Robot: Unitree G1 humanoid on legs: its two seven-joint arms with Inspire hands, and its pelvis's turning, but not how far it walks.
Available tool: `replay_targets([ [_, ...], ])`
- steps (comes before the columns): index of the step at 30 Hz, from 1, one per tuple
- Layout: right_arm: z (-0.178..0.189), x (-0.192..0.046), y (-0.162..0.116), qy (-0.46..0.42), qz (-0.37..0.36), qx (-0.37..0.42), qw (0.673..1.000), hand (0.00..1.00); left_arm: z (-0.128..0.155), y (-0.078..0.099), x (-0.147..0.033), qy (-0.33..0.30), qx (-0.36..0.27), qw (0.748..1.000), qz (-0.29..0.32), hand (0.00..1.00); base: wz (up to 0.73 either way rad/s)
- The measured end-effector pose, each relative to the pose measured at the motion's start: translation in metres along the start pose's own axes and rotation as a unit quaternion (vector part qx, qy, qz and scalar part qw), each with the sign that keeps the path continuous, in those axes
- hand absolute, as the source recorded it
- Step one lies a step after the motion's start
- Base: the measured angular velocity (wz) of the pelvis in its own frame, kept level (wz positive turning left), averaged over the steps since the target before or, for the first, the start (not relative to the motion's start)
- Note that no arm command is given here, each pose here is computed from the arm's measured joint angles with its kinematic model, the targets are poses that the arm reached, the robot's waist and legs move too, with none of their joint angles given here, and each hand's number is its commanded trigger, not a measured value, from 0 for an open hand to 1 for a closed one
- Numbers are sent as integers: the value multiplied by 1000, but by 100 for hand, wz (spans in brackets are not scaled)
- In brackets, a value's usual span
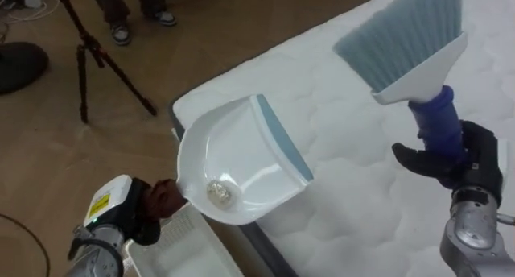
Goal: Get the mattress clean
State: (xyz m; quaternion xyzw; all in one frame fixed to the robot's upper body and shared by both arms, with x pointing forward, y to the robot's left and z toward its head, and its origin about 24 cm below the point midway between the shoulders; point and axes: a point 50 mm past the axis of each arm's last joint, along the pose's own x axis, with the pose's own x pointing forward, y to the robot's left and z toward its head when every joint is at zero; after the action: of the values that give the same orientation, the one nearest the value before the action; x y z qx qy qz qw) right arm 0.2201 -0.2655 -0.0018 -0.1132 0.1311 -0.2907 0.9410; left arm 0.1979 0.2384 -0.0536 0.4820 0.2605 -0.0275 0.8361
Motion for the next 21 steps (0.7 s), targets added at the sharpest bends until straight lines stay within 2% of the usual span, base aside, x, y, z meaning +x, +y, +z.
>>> replay_targets([
  [10,0,0,0,1,7,0,1000,0,-1,5,2,-4,5,1000,-5,100,46],
  [16,-14,-2,-2,27,0,-12,1000,0,-2,6,2,-4,8,1000,-10,100,61],
  [21,-21,-1,-6,39,-19,-23,999,0,-4,15,3,-5,21,1000,-13,100,59],
])
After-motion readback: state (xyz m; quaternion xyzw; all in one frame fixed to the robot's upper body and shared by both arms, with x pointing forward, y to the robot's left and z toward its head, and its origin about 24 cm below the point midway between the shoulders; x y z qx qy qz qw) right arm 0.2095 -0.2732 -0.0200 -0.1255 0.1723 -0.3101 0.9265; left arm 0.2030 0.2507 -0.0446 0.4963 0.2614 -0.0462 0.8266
